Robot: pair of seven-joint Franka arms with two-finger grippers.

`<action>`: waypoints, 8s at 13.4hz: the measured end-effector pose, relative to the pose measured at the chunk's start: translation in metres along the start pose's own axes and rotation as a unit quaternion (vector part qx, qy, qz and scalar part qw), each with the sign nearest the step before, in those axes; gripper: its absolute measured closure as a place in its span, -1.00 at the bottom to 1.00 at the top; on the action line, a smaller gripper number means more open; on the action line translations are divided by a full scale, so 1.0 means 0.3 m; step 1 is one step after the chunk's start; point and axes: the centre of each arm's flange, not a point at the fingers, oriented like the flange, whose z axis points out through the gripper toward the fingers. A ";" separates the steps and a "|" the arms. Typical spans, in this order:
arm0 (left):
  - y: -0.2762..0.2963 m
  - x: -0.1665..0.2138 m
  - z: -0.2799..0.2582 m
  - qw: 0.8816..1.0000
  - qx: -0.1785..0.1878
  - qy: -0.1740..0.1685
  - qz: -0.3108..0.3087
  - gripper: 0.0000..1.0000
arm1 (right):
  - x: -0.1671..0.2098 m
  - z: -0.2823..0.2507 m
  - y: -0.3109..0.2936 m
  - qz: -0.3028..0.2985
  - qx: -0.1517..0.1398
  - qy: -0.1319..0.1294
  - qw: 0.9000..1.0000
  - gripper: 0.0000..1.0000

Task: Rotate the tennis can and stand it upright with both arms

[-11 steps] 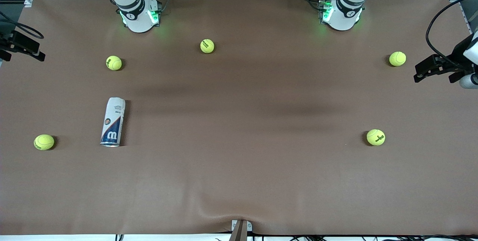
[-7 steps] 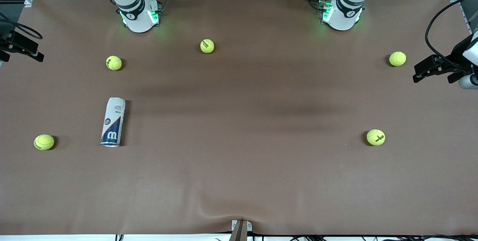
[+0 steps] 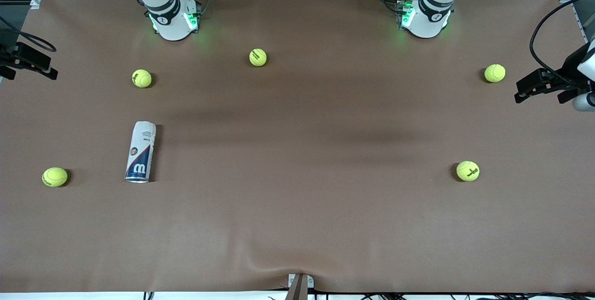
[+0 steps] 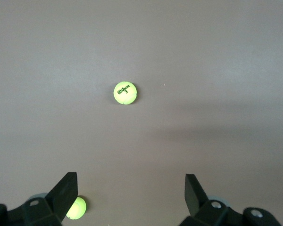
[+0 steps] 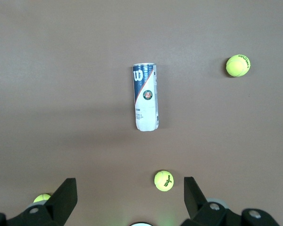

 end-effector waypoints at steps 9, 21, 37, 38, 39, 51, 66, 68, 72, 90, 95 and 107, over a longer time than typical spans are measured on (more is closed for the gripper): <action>-0.012 0.000 0.002 1.000 0.000 -0.001 -0.004 -1.00 | 0.322 0.680 0.084 0.017 0.010 -0.148 0.989 -1.00; -0.035 -0.001 0.006 1.000 0.000 -0.003 -0.010 -1.00 | 0.452 1.282 0.032 -0.013 -0.002 -0.204 0.979 -1.00; -0.036 -0.002 0.009 1.000 0.000 -0.004 -0.010 -1.00 | 0.404 1.608 0.100 -0.047 0.011 -0.220 0.974 -0.99; -0.036 -0.002 0.009 1.000 0.000 -0.004 -0.010 -1.00 | 0.405 1.606 0.100 -0.047 0.011 -0.219 0.974 -0.91; -0.037 -0.002 0.009 1.000 0.000 -0.004 -0.010 -1.00 | 0.409 1.601 0.098 -0.046 0.012 -0.217 0.975 -0.73; -0.043 -0.002 0.010 1.000 0.000 -0.004 -0.012 -1.00 | 0.516 1.480 0.026 -0.147 0.024 -0.156 0.977 -0.37; -0.045 -0.002 0.010 1.000 0.000 -0.004 -0.012 -1.00 | 0.497 1.401 -0.695 -0.548 0.035 -0.105 0.829 -0.43; -0.048 -0.002 0.011 1.000 0.000 -0.004 -0.013 -1.00 | 0.462 1.401 -0.802 -0.577 0.044 -0.106 0.809 -0.41; -0.048 -0.002 0.012 1.000 0.000 -0.005 -0.013 -1.00 | 0.279 1.407 -1.213 -0.619 0.033 -0.112 0.776 -0.43; -0.035 0.016 0.076 1.000 -0.001 -0.023 -0.009 -1.00 | -0.123 1.537 -1.786 -0.724 -0.104 -0.057 0.679 -0.79; -0.035 0.017 0.080 1.000 -0.001 -0.024 -0.009 -1.00 | -0.140 1.561 -1.783 -0.727 -0.106 -0.063 0.675 -1.00; -0.030 0.020 0.124 0.999 -0.002 -0.048 -0.007 -1.00 | -0.133 1.431 -1.802 -0.710 -0.083 -0.048 0.698 -1.00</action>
